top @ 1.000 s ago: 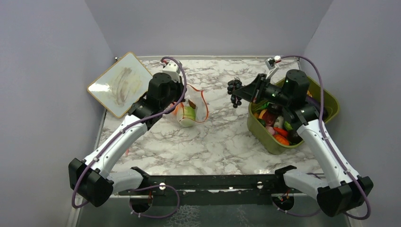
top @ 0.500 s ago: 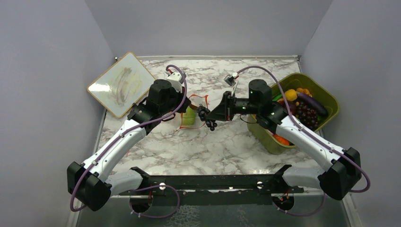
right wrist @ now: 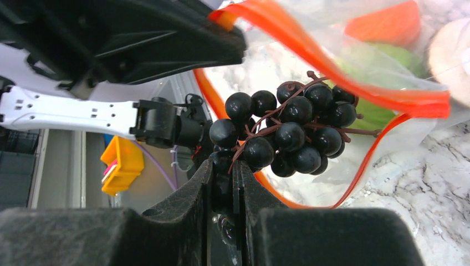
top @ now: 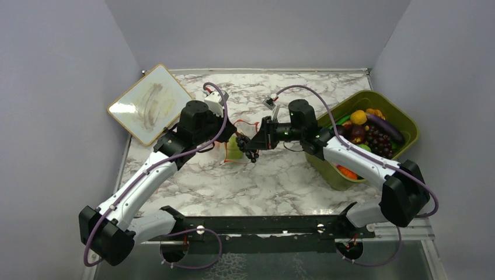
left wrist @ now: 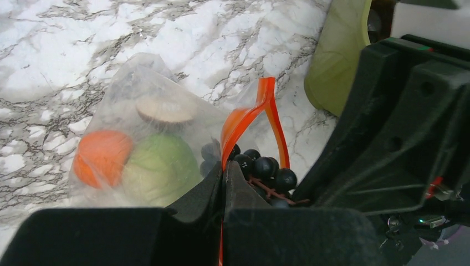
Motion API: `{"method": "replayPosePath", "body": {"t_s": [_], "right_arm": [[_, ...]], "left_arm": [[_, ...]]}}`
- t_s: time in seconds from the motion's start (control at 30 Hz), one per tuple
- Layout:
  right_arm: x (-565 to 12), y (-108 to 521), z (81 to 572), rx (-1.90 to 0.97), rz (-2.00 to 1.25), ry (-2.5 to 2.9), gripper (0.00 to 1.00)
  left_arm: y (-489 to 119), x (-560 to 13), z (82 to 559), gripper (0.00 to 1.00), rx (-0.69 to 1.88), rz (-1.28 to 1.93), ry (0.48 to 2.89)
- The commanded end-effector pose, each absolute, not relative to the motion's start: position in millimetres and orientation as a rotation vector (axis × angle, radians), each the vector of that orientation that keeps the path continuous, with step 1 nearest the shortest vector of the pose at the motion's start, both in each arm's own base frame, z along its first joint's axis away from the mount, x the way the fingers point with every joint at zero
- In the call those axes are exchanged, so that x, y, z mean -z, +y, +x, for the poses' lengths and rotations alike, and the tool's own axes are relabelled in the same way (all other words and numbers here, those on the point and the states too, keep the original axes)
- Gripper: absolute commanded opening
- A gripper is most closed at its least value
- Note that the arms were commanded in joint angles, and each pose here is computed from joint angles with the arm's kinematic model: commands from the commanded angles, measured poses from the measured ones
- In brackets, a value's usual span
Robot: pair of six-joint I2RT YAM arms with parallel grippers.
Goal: Place the food in the zip-top bag and seal the zipper
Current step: Place the fake fruit in the zipper food storage bag.
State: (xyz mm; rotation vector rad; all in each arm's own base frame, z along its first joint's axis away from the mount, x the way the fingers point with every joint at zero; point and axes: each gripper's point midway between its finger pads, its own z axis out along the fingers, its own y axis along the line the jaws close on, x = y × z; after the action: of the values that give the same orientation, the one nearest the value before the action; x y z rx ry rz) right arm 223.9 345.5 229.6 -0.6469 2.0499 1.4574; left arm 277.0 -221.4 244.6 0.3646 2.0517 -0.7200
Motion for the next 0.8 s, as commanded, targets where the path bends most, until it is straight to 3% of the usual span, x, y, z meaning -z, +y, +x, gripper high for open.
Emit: {"method": "replayPosePath", "body": {"t_s": [0.0,0.77], "right_arm": [[-236,360,245,-1.394,-0.603,1.993,0.02],[-214,385,304,-0.959,-0.376,1.955,0.02]], "left_arm": [[-224,-252,267,0.0,0.777,0.369,2.029],[-227,-249,256,0.0,0.859,0.324,2.024]]}}
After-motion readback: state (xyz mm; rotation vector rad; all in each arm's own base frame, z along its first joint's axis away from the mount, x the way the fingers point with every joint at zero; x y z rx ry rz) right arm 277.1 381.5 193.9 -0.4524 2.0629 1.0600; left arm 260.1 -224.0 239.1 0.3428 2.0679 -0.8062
